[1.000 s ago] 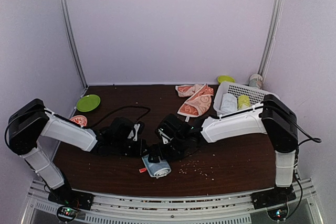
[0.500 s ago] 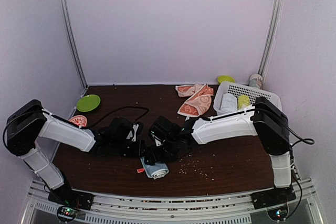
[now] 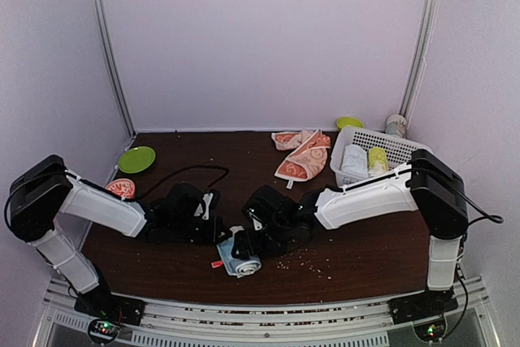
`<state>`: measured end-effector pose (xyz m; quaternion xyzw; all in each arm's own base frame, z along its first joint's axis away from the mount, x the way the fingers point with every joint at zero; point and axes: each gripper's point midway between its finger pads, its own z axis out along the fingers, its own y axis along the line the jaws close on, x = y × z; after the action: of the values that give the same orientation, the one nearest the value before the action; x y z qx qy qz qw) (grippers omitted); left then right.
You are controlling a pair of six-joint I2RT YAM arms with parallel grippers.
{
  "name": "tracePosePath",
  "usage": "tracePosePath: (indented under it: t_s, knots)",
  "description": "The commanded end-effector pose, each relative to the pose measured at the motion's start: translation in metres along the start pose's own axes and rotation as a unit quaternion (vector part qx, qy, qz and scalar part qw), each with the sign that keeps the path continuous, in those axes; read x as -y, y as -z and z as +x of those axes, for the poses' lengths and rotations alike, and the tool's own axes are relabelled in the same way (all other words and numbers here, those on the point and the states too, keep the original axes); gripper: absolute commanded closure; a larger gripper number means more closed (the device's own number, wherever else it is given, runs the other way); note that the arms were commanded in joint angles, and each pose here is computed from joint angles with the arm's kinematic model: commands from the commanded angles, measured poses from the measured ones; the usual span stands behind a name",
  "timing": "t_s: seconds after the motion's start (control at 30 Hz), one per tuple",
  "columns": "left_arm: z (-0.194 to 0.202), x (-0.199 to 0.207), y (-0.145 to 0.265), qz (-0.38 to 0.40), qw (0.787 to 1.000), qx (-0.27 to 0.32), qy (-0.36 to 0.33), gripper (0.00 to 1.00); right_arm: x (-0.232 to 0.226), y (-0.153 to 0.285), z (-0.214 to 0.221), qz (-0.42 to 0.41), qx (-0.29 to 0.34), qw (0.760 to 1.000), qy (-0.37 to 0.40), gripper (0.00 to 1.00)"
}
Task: Roll the towels
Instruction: Pick up the towel from the center of the board.
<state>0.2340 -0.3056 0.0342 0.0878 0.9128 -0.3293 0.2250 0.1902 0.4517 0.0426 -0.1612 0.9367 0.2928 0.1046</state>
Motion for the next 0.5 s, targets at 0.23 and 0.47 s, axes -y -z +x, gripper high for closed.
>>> tracePosePath:
  t_s: [0.23,0.47]
  knots:
    - [0.065,-0.056,0.001,-0.08,0.993,-0.088,0.024,1.0,-0.032,0.01,-0.018,-0.115,0.029,0.992,-0.034,0.12]
    - [0.069,-0.059,0.002,-0.08,0.993,-0.086,0.026,1.0,-0.004,0.007,-0.024,-0.081,0.033,0.995,-0.056,0.22]
